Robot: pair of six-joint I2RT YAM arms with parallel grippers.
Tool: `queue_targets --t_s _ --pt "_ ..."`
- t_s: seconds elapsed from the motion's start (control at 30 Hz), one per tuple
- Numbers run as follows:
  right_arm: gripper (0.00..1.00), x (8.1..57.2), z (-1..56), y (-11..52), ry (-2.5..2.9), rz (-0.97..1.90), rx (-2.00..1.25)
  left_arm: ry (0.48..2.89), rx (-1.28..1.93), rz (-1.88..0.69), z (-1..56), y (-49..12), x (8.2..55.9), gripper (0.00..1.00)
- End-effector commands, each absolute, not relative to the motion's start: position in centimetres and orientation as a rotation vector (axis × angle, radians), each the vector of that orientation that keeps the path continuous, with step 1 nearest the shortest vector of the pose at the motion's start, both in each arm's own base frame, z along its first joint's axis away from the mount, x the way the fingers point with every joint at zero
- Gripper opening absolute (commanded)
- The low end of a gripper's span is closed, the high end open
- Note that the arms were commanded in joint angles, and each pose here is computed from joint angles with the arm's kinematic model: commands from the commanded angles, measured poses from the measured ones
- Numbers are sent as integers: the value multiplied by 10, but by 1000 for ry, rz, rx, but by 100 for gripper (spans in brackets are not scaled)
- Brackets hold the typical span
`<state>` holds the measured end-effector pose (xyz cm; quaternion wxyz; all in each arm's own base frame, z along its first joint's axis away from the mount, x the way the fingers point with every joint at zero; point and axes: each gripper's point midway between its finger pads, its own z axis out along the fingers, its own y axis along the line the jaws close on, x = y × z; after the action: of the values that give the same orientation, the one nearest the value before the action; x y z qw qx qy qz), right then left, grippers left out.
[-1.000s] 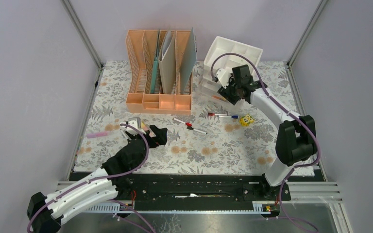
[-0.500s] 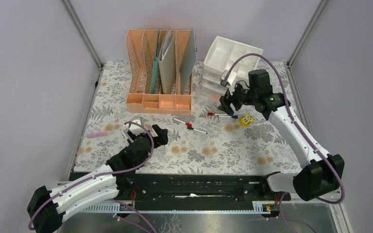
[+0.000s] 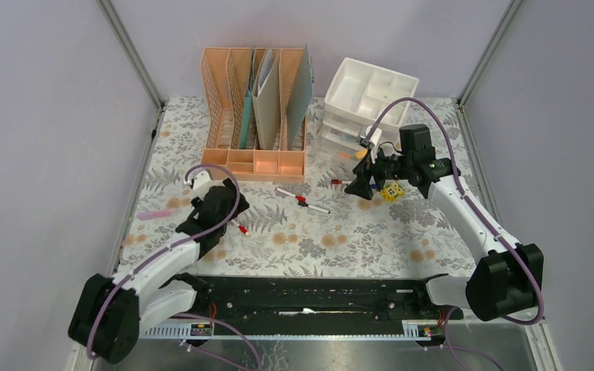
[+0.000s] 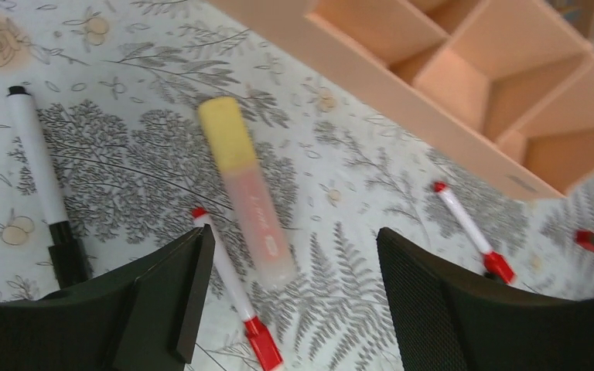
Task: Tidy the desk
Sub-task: Pick up the stationery from the center of the board.
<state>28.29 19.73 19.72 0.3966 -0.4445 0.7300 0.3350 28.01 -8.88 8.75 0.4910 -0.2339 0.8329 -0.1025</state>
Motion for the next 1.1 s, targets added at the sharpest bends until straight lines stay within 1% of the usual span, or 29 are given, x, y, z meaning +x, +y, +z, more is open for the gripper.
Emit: queue_targets --t_s 0.0,0.17,0.3,0.47,1.07 --pt "78 280 210 205 1776 913 -1128 2112 -697 -259 83 -84 299 77" --pt "77 279 211 205 1771 919 -1129 2210 -846 -14 68 -63 310 63" --pt "78 278 210 205 1773 924 -1131 2278 -867 86 55 -60 316 60" --pt "78 278 209 205 1775 925 -1131 2328 -870 108 42 -64 322 58" --pt "77 278 209 202 1771 911 -1129 2345 -871 143 32 -60 329 59"
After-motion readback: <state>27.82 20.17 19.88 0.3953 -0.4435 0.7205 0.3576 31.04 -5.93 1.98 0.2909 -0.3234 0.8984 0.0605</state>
